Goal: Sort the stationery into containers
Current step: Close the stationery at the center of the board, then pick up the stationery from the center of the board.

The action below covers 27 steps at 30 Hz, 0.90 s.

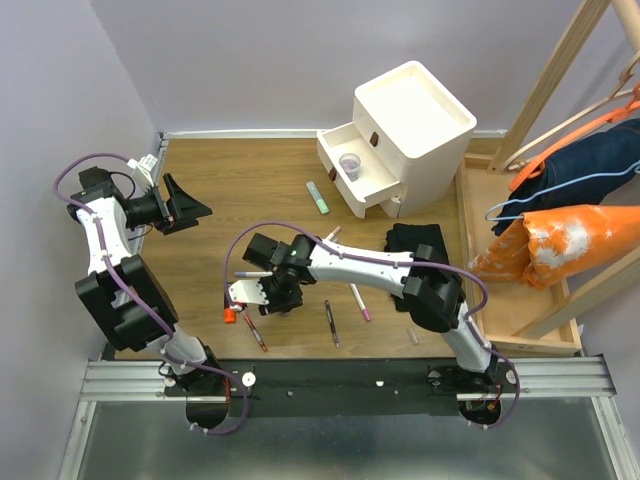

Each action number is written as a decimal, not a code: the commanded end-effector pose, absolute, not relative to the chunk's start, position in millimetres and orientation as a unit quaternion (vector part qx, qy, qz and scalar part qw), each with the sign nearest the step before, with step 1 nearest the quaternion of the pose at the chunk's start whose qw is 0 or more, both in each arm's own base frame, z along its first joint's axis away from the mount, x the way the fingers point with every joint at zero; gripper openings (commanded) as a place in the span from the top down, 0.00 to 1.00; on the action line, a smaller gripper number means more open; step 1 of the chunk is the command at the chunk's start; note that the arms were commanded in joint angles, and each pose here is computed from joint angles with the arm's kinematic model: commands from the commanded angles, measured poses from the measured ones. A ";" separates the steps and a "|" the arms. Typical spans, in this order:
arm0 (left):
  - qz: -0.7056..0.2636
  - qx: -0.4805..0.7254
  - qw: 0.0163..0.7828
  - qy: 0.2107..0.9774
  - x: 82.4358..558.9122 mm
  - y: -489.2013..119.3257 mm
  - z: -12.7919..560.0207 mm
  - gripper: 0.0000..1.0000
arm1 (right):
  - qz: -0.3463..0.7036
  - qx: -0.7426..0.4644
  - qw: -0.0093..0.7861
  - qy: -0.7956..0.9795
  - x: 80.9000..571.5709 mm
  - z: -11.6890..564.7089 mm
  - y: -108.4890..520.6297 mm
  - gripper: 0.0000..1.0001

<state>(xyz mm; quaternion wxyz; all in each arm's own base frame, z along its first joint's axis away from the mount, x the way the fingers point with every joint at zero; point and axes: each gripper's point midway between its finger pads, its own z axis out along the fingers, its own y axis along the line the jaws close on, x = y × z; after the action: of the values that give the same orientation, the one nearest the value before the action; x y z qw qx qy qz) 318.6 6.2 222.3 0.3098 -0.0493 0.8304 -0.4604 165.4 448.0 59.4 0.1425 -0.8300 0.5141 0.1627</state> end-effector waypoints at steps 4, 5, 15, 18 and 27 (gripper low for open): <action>-0.462 -0.052 0.310 0.830 321.9 8.5 220.0 0.01 | 0.115 -0.830 0.159 0.523 172.9 42.1 445.7 0.99; -0.462 -0.050 0.310 0.829 321.6 7.8 220.5 0.01 | 0.108 -0.832 0.151 0.522 171.3 33.5 444.4 0.99; -0.468 -0.042 0.316 0.825 319.4 5.5 230.3 0.01 | 0.064 -0.822 0.207 0.526 186.6 82.7 446.2 1.00; -0.474 -0.036 0.322 0.819 318.6 3.3 240.0 0.01 | 0.051 -0.825 0.231 0.513 190.8 118.3 437.8 0.99; -0.489 -0.027 0.329 0.807 314.5 -3.0 245.2 0.01 | 0.012 -0.751 0.313 0.581 252.5 236.9 417.5 0.99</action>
<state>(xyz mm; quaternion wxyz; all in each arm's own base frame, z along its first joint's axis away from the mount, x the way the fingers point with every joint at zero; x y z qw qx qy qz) 318.1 3.4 230.3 0.3106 -0.0465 0.8229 -0.4735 212.4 443.4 178.7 0.2733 -0.7967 0.5363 0.0551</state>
